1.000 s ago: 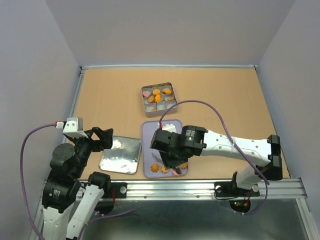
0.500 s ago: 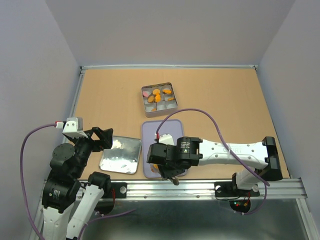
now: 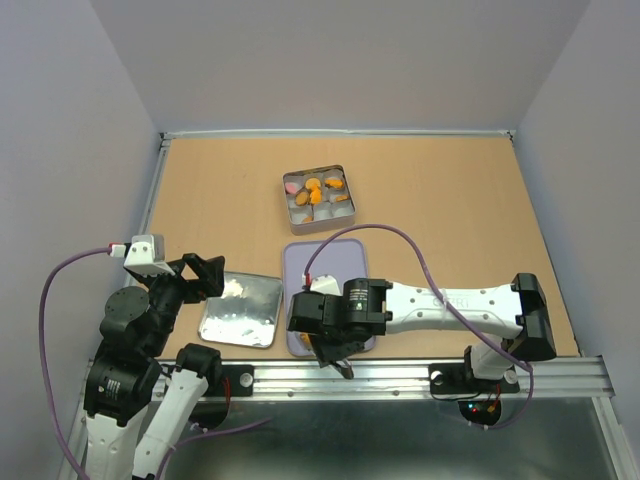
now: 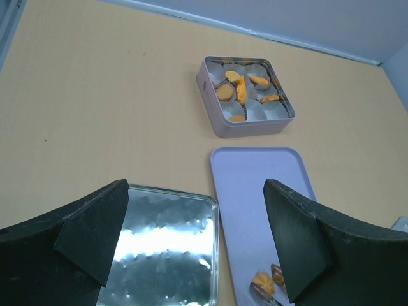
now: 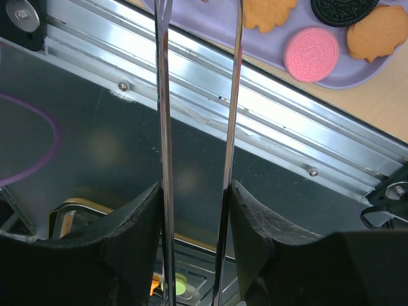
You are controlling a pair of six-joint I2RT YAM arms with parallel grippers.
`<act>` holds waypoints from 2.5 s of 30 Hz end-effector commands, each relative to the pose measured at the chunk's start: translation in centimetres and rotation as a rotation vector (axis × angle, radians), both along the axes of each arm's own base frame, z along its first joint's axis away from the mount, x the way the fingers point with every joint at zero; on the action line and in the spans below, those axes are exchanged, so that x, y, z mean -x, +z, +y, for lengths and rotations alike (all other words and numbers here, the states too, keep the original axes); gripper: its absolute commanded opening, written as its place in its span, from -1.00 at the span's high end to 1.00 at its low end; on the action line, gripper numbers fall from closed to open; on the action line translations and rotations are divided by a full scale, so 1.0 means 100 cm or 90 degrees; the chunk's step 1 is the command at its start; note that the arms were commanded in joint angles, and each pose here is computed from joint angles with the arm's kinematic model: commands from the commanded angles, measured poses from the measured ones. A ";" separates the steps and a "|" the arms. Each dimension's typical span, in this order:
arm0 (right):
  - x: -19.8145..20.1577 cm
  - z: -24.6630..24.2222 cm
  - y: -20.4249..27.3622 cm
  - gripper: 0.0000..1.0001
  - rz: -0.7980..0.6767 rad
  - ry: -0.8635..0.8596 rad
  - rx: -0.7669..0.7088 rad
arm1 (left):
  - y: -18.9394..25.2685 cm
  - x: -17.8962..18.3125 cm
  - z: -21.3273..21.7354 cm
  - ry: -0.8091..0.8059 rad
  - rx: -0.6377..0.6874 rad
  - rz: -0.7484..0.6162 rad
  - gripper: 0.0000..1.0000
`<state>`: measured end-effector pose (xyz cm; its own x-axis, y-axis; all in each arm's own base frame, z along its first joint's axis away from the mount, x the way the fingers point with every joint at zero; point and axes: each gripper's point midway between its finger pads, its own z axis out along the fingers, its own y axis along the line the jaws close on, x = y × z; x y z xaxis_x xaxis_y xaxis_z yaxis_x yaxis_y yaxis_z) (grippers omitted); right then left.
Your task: Pack the cookies
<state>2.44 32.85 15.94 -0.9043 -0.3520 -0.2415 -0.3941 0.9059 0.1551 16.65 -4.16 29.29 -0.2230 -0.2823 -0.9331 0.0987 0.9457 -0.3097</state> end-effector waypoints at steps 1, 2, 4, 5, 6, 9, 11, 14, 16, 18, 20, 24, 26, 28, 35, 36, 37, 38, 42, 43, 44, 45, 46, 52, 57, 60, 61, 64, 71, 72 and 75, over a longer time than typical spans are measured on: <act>0.005 0.009 -0.002 0.01 0.006 0.017 -0.007 | 0.010 -0.002 0.001 0.006 0.009 -0.027 -0.97; 0.004 0.011 -0.002 0.01 0.006 0.016 -0.007 | 0.010 -0.002 0.001 0.005 0.009 -0.027 -0.97; 0.005 0.011 -0.005 0.01 0.008 0.017 0.000 | 0.010 -0.001 0.001 0.005 0.010 -0.029 -0.97; 0.006 0.012 -0.007 0.01 0.010 0.019 0.003 | 0.010 -0.001 0.001 0.005 0.010 -0.029 -0.97; 0.005 0.011 -0.008 0.01 0.010 0.017 0.005 | 0.012 -0.001 0.001 0.006 0.011 -0.033 -0.97; 0.005 0.011 -0.011 0.06 0.011 0.018 0.011 | 0.012 0.000 0.002 0.009 0.012 -0.035 -0.97; 0.006 0.010 -0.013 0.12 0.012 0.020 0.015 | 0.013 0.001 0.003 0.010 0.013 -0.036 -0.97; 0.008 0.011 -0.011 0.14 0.019 0.021 0.014 | 0.013 0.001 0.004 0.014 0.014 -0.037 -0.97; 0.011 0.010 -0.009 0.14 0.029 0.025 0.014 | 0.014 0.001 0.004 0.016 0.014 -0.038 -0.97; 0.013 0.007 -0.006 0.13 0.033 0.026 0.015 | 0.014 0.002 0.005 0.018 0.015 -0.039 -0.97; 0.014 0.004 -0.005 0.12 0.034 0.026 0.016 | 0.013 0.002 0.005 0.018 0.015 -0.039 -0.97; 0.012 0.002 0.000 0.13 0.029 0.027 0.017 | 0.014 0.002 0.005 0.019 0.016 -0.040 -0.97; 0.009 0.008 0.007 0.14 0.017 0.027 0.007 | 0.014 0.002 0.005 0.019 0.016 -0.040 -0.97; 0.000 0.009 0.007 0.14 -0.009 0.021 0.021 | 0.014 0.002 0.005 0.020 0.016 -0.040 -0.97; -0.042 0.016 0.029 0.14 -0.062 -0.037 0.008 | 0.013 0.001 0.005 0.020 0.015 -0.037 -0.97; -0.048 0.016 0.034 0.14 -0.069 -0.044 0.001 | 0.013 0.001 0.005 0.020 0.015 -0.037 -0.97; -0.061 0.017 0.042 0.14 -0.080 -0.055 -0.009 | 0.013 0.001 0.005 0.019 0.015 -0.038 -0.97; -0.069 0.016 0.046 0.14 -0.086 -0.064 -0.013 | 0.014 0.001 0.005 0.020 0.015 -0.038 -0.97; -0.115 0.014 0.068 0.14 -0.125 -0.098 -0.036 | 0.013 0.001 0.005 0.018 0.014 -0.036 -0.97; -0.138 0.013 0.083 0.14 -0.144 -0.108 -0.056 | 0.012 0.000 0.005 0.019 0.014 -0.034 -0.97; -0.150 0.012 0.088 0.14 -0.155 -0.113 -0.060 | 0.012 0.000 0.004 0.017 0.014 -0.033 -0.97; -0.163 0.013 0.089 0.14 -0.164 -0.118 -0.054 | 0.011 -0.001 0.004 0.016 0.013 -0.031 -0.97; -0.174 0.013 0.095 0.14 -0.171 -0.120 -0.059 | 0.012 -0.001 0.003 0.015 0.012 -0.031 -0.97; -0.215 0.015 0.118 0.03 -0.184 -0.127 -0.089 | 0.009 -0.004 0.000 0.002 0.005 -0.021 -0.97; -0.191 0.002 0.094 0.03 -0.130 -0.126 -0.073 | 0.009 -0.004 -0.002 -0.004 0.004 -0.020 -0.97; -0.170 -0.014 0.085 0.01 -0.107 -0.137 -0.078 | 0.008 -0.006 -0.005 -0.013 0.001 -0.016 -0.97; -0.158 -0.021 0.069 0.00 -0.085 -0.143 -0.057 | 0.007 -0.006 -0.006 -0.017 -0.002 -0.015 -0.97; -0.134 -0.031 0.068 -0.01 -0.068 -0.145 -0.073 | 0.006 -0.007 -0.008 -0.025 -0.003 -0.013 -0.97; -0.068 -0.023 0.039 -0.03 -0.009 -0.119 -0.051 | 0.007 -0.006 -0.011 -0.037 -0.004 -0.015 -0.97; -0.056 -0.019 0.037 -0.04 0.000 -0.110 -0.050 | 0.007 -0.006 -0.011 -0.037 -0.005 -0.015 -0.97; -0.041 -0.013 0.030 -0.04 0.008 -0.101 -0.036 | 0.008 -0.005 -0.010 -0.036 -0.004 -0.020 -0.97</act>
<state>7.83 30.02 19.37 -0.9379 -0.2339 -0.2563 -0.2831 0.9429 0.1756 16.66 -4.80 29.14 -0.2424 -0.2726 -0.9311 0.1301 0.9419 -0.3096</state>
